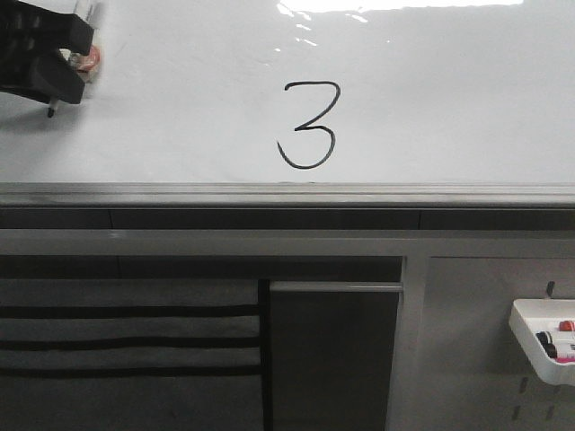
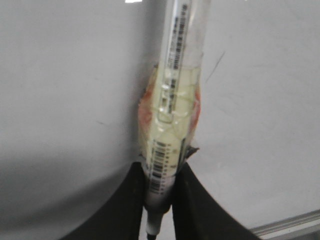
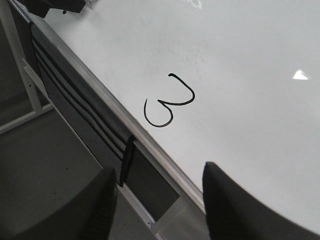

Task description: Write number 3 on whiteboard

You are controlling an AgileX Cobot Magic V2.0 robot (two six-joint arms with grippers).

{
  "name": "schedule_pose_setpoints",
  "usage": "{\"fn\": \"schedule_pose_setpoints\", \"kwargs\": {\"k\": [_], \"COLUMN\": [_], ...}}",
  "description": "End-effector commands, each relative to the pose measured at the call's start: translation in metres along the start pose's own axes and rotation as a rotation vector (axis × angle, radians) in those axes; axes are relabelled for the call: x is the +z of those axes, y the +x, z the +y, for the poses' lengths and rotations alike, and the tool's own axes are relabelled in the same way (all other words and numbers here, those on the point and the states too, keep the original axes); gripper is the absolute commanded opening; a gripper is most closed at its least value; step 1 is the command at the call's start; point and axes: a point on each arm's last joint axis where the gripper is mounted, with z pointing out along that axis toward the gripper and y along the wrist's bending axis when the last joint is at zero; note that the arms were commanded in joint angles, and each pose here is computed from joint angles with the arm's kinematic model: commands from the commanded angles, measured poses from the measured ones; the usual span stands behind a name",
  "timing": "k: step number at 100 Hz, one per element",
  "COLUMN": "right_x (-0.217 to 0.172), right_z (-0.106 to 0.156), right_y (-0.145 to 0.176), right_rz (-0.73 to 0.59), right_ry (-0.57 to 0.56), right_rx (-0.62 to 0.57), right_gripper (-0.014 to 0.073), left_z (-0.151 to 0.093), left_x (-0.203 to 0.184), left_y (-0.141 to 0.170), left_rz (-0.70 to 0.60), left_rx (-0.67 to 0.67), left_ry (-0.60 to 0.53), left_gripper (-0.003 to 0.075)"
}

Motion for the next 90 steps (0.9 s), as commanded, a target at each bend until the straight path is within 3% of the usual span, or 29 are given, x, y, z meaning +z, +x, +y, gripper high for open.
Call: {"fn": "schedule_pose_setpoints", "kwargs": {"k": [1, 38, 47, 67, 75, 90], "right_x": [-0.008, -0.008, -0.008, -0.008, -0.011, -0.027], "right_z": [-0.005, -0.002, -0.002, -0.001, 0.002, 0.003], "right_y": [-0.012, -0.009, -0.008, -0.006, -0.004, 0.001], "right_rz": [-0.076, -0.045, -0.041, -0.012, 0.025, 0.129], "right_ry": [0.043, 0.017, 0.013, -0.001, -0.026, -0.016], "right_rx": [0.009, 0.009, 0.008, -0.001, 0.005, 0.119], "right_gripper": [0.0345, 0.0345, 0.0345, 0.0345, 0.034, 0.0338], "left_z": [0.0, 0.001, 0.001, 0.001, -0.001, -0.003], "left_x": [-0.01, 0.0, 0.0, -0.002, -0.009, -0.046], "left_y": [-0.016, -0.009, -0.009, -0.01, -0.01, -0.016], "left_rz": [-0.073, -0.032, -0.031, -0.03, -0.014, 0.008], "left_rx": [-0.023, -0.026, -0.022, 0.039, 0.12, 0.26], "left_ry": [-0.011, -0.005, -0.006, -0.01, 0.004, 0.038], "left_gripper": [-0.0018, -0.0011, 0.0076, 0.0427, 0.0446, 0.0441]}}
